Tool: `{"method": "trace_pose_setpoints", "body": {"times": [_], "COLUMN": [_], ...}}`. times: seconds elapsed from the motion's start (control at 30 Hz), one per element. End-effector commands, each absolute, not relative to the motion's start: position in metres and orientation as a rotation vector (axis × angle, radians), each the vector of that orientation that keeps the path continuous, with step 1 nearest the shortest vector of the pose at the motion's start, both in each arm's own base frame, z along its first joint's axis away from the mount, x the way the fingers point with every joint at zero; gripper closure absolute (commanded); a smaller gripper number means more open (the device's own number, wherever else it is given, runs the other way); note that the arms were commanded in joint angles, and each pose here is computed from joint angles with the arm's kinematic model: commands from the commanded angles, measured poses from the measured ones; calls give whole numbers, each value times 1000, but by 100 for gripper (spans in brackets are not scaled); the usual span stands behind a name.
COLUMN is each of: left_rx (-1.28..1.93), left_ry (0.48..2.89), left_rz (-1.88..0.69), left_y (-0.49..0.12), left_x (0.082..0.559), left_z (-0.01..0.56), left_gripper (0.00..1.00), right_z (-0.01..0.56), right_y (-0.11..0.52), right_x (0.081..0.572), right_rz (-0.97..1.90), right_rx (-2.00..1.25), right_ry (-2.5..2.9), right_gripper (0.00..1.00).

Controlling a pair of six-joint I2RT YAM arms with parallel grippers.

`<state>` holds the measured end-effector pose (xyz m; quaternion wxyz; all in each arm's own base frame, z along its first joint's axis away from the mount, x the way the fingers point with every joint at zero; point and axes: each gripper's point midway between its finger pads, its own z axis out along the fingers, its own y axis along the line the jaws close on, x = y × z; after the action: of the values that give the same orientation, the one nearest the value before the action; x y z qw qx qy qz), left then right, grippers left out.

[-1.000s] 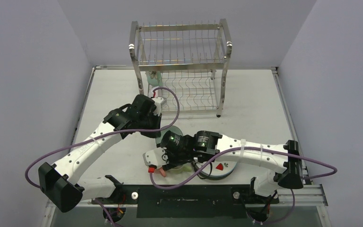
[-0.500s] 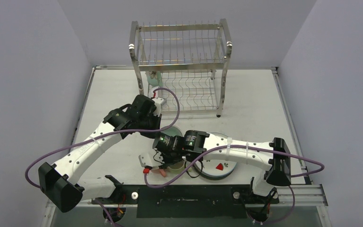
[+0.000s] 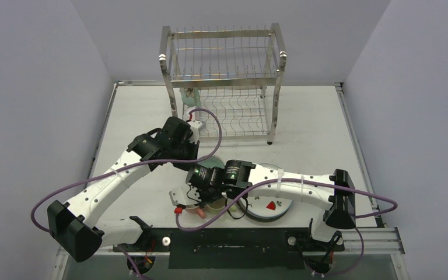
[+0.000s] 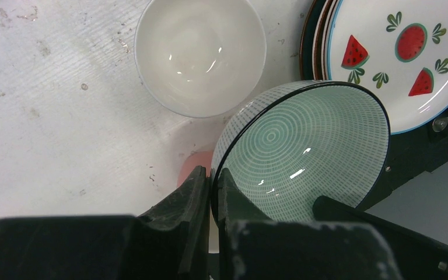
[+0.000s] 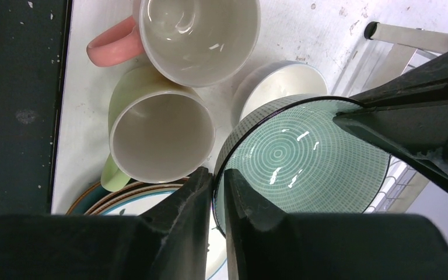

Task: Load the mixed dishes into the dish rack
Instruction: Pick up the bowl from the center of the board.

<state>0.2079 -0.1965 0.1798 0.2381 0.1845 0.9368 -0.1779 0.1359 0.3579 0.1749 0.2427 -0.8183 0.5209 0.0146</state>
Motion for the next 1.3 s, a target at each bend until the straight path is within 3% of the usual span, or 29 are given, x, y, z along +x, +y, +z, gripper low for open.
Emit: {"method": "trace_pose_setpoints", "body": {"times": [0.0, 0.1, 0.23, 0.33, 0.43, 0.67, 0.93, 1.17, 1.23, 1.27], "left_rx": [537, 539, 538, 540, 538, 535, 492, 363, 320, 298], "left_ry": [2454, 2455, 2452, 2453, 2456, 2454, 2404, 2276, 2232, 2212], "left_rz": [-590, -592, -592, -591, -584, -577, -525, -360, -309, -284], "left_y": [-211, -211, -211, -212, -211, -210, -201, -173, -162, -156], "left_x": [214, 213, 214, 214, 214, 215, 222, 243, 247, 249], "left_z": [215, 216, 217, 217, 216, 216, 226, 257, 267, 272], "left_gripper": [100, 100, 100, 100, 100, 100, 50, 22, 6, 3], "right_z": [186, 185, 183, 182, 184, 188, 192, 192, 194, 194], "right_y": [366, 366, 367, 367, 367, 367, 361, 355, 354, 354], "right_x": [140, 139, 138, 138, 138, 138, 145, 151, 154, 156], "right_rz": [26, 31, 38, 39, 42, 56, 75, 223, 282, 318], "right_rx": [-2200, -2200, -2200, -2200, -2194, -2171, -2112, -2006, -1959, -1933], "right_ry": [1413, 1415, 1419, 1421, 1418, 1414, 1458, 1537, 1562, 1571], "right_gripper": [81, 75, 75, 83, 100, 100, 100, 100, 100, 100]}}
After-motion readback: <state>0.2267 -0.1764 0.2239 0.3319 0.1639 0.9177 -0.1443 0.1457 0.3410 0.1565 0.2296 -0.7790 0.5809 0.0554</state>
